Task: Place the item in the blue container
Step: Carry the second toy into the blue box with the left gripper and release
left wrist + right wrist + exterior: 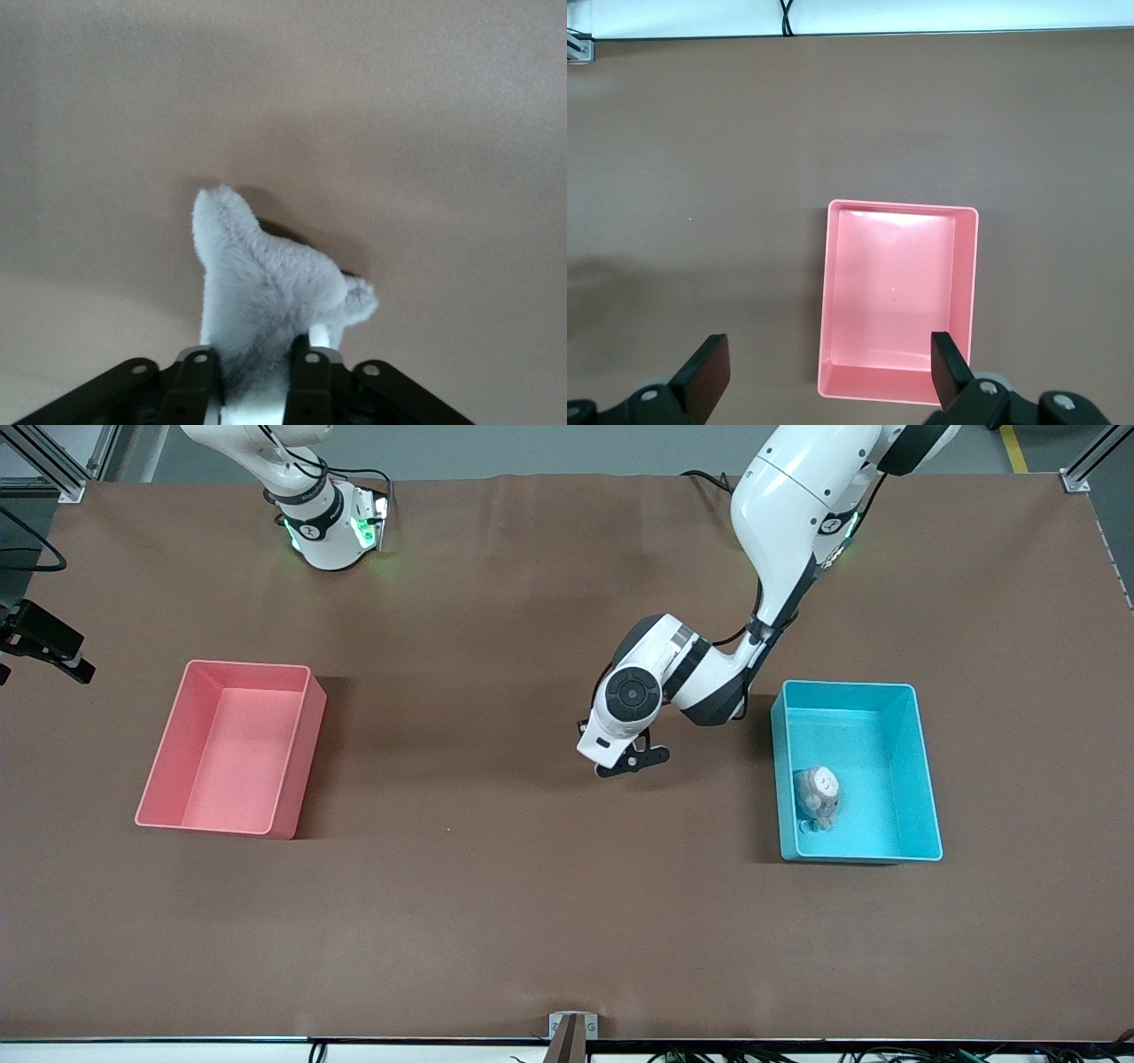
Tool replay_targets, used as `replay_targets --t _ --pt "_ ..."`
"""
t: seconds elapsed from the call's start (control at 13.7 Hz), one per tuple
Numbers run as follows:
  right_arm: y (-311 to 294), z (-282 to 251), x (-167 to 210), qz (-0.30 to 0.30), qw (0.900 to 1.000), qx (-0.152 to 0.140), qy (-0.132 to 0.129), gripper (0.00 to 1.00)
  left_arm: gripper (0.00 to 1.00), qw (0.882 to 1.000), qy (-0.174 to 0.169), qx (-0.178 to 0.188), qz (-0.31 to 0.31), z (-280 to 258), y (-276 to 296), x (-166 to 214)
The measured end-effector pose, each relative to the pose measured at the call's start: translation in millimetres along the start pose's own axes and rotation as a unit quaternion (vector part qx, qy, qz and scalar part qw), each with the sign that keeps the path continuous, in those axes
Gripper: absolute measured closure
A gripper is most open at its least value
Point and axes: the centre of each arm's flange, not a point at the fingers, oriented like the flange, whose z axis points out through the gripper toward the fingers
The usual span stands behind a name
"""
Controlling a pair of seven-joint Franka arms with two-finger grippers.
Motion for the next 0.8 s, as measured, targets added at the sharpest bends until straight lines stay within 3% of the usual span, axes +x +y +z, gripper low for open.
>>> replay_targets --t 0.22,0.51,0.8 --pt "-1 1 0 -0.001 1.000 0.000 -0.001 0.00 0.75 1.000 0.020 -0.016 0.000 -28 -12 23" --pt "-1 1 0 -0.001 1.000 0.000 -0.001 0.00 0.82 0.995 0.084 -0.009 0.051 -112 -65 67" --pt "-1 1 1 -0.001 1.000 0.000 -0.001 0.00 0.82 0.988 0.081 0.015 0.132 -183 -165 122"
